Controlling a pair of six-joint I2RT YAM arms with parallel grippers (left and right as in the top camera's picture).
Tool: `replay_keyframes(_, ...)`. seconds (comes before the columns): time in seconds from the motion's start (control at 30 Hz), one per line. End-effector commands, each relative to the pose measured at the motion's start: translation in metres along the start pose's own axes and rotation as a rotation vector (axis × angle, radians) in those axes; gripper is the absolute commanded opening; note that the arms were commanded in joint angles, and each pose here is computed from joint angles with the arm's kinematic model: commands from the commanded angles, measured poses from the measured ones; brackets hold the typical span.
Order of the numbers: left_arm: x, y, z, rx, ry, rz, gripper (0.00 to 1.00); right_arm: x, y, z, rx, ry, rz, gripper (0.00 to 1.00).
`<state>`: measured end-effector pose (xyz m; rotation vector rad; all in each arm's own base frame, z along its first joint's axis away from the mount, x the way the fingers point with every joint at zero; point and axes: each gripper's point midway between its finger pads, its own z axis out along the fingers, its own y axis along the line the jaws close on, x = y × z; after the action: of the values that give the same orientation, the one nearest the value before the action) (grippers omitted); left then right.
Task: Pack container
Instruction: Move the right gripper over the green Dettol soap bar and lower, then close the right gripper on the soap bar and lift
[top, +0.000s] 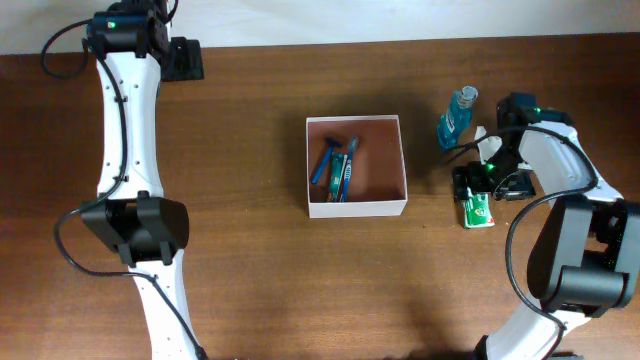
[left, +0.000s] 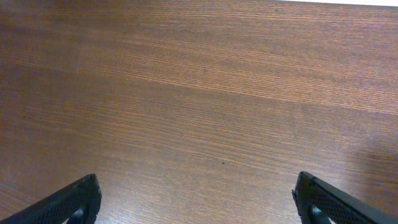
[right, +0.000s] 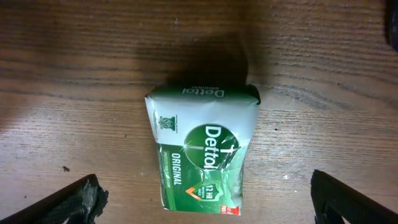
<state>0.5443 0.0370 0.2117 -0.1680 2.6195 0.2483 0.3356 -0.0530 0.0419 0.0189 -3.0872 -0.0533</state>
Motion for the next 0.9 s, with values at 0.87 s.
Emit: replay_keyframes(0.87,-0.003,0.002,-0.005,0.006,-0.014,-0.002,0.99,0.008,0.008,0.019,-0.031,0.019,0.029,0.97)
